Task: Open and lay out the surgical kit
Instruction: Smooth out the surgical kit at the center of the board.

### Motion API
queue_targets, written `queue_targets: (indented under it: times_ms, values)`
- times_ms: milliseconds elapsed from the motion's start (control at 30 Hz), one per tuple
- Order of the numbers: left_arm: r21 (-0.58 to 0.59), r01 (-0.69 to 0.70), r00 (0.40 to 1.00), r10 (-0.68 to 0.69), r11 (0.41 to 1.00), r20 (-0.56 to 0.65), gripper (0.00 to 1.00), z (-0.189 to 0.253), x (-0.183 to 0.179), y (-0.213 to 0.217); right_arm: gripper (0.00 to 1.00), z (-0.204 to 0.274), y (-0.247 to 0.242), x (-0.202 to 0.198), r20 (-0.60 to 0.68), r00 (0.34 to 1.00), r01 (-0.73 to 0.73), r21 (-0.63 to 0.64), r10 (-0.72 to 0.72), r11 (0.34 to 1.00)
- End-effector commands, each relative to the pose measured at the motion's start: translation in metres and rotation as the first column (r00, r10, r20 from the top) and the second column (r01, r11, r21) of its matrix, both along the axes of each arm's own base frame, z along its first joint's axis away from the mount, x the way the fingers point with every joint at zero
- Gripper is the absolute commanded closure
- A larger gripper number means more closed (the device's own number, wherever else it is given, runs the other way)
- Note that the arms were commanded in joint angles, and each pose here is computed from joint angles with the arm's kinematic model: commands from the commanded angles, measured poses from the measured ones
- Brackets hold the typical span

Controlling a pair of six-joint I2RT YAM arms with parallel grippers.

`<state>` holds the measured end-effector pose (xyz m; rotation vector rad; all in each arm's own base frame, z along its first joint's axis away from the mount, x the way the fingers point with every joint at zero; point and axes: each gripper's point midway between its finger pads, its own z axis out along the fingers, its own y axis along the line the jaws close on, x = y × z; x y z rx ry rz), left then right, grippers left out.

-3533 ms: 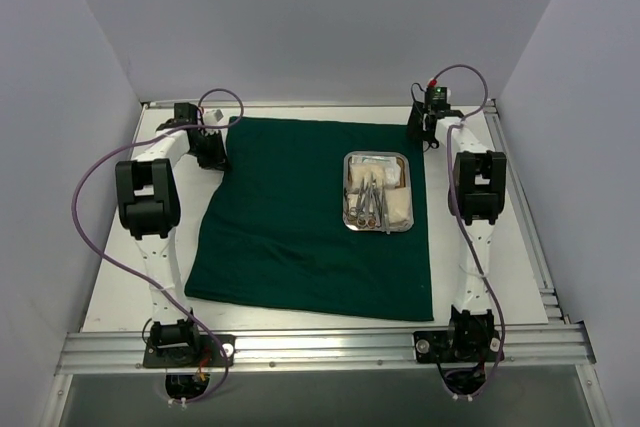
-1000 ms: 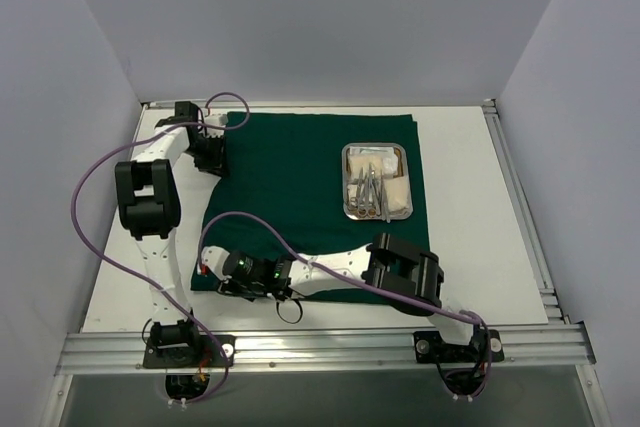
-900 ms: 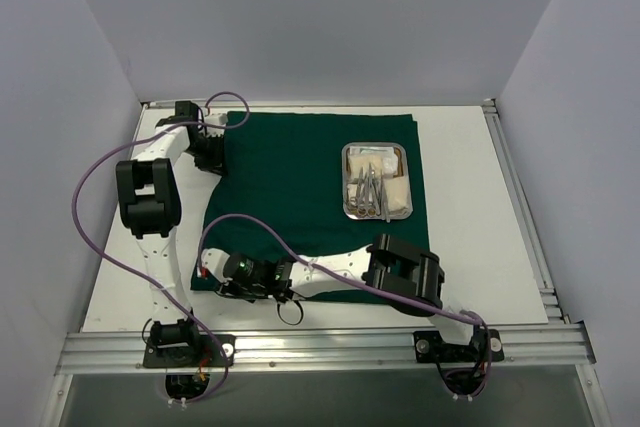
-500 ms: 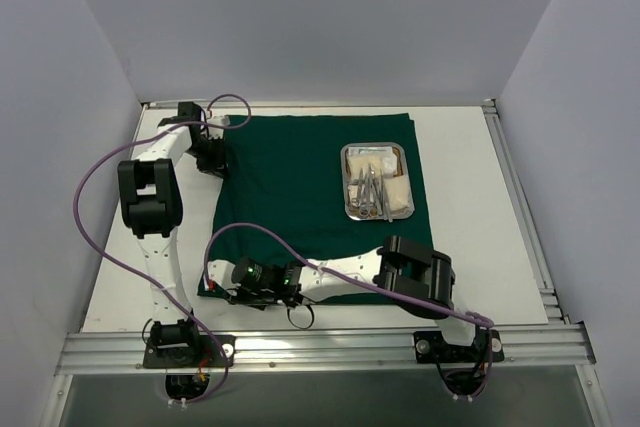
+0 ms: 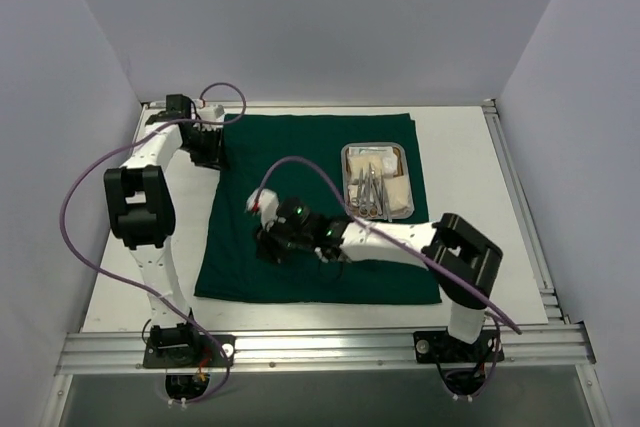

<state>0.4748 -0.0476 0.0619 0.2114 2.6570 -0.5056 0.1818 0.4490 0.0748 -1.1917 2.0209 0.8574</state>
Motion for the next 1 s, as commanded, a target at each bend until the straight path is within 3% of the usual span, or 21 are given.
queue_targets:
  times_ms: [0,100,233,400,533,767,967]
  values:
    - [-0.036,0.048,0.982,-0.04,0.998,0.183,0.57,0.088,-0.01,0.0,0.72,0.048,-0.012,0.064,-0.046,0.966,0.258,0.178,-0.254,0.95]
    - [0.01,0.079,0.976,-0.079,0.997,0.203,0.57,0.105,-0.045,0.005,0.91,0.023,-0.03,0.105,-0.073,0.906,0.422,0.115,-0.416,0.899]
    - [0.071,0.137,0.987,-0.142,0.988,0.08,0.58,0.072,-0.103,0.011,1.0,-0.006,-0.04,0.139,-0.094,0.843,0.536,0.066,-0.529,0.842]
    - [0.156,0.213,0.972,-0.193,0.965,-0.136,0.64,0.007,-0.182,0.022,1.0,-0.047,-0.055,0.16,-0.125,0.768,0.631,-0.02,-0.628,0.775]
    - [0.261,0.352,0.924,-0.289,0.899,-0.251,0.65,-0.018,-0.221,0.025,1.0,-0.067,-0.073,0.168,-0.11,0.718,0.684,-0.073,-0.687,0.726]
    - [0.408,0.536,0.827,-0.362,0.739,-0.431,0.66,-0.046,-0.263,0.05,1.0,-0.076,-0.094,0.187,-0.117,0.658,0.737,-0.099,-0.744,0.668]
    - [0.389,0.58,0.786,-0.364,0.716,-0.5,0.69,-0.038,-0.285,0.058,1.0,-0.061,-0.095,0.203,-0.092,0.67,0.732,-0.084,-0.737,0.676]
